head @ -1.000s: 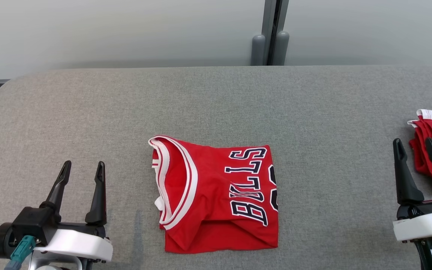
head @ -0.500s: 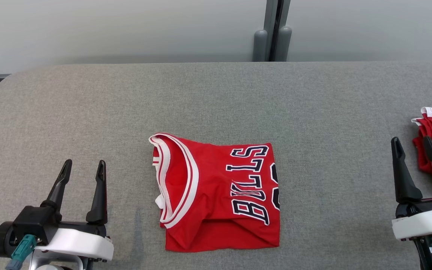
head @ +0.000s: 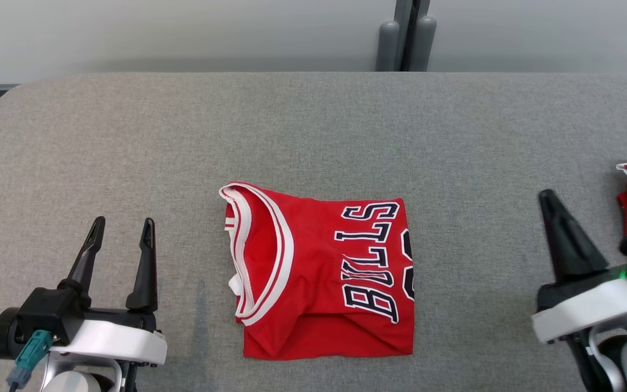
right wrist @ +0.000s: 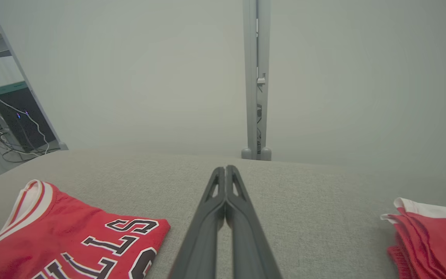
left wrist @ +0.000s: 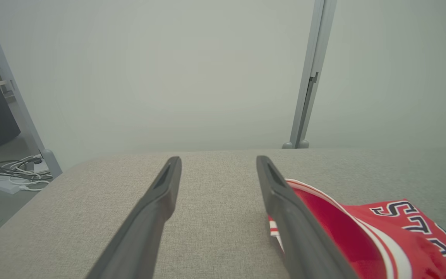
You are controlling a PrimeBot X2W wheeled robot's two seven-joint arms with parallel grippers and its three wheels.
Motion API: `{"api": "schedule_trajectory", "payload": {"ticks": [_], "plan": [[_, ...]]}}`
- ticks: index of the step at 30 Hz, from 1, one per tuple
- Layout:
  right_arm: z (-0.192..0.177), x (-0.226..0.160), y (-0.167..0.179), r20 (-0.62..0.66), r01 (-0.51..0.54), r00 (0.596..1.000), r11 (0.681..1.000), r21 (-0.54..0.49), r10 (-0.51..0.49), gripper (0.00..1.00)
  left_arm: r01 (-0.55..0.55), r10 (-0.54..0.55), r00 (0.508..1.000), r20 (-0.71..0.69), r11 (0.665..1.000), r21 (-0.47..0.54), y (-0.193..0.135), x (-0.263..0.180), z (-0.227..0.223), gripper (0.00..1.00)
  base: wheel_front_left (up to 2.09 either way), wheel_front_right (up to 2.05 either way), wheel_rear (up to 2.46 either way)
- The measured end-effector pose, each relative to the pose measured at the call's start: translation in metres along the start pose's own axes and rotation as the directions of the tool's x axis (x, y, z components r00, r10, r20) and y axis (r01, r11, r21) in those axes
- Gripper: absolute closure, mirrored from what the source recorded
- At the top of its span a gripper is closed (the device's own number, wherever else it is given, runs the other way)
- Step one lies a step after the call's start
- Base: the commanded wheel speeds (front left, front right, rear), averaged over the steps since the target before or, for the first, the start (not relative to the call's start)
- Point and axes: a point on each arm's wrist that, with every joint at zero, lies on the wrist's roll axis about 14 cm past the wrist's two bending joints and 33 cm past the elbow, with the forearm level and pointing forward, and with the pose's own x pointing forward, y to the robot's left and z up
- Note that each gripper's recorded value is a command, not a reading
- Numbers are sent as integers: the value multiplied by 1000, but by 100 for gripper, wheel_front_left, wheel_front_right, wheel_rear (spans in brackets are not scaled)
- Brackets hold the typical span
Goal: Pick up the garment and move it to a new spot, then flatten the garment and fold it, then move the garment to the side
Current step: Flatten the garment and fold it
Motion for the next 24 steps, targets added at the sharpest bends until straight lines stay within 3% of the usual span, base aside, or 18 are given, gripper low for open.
{"api": "schedule_trajectory", "payload": {"ticks": [6,13,18,24], "plan": [[-23,13,71,-79,-221,972,975,34,223,100,-13,13,1000,-17,1000,-3,3,2,-8,0,0,0,0],[-52,16,144,-155,-445,879,893,73,451,100,-22,22,1000,-18,1000,-9,5,5,-11,0,0,0,0],[-69,16,178,-187,-547,811,832,90,554,100,-32,32,999,-20,999,-18,7,4,-13,0,0,0,0],[-96,20,196,-258,-611,749,787,85,610,100,-40,40,999,-26,999,-24,9,3,-16,0,0,0,0]]}}
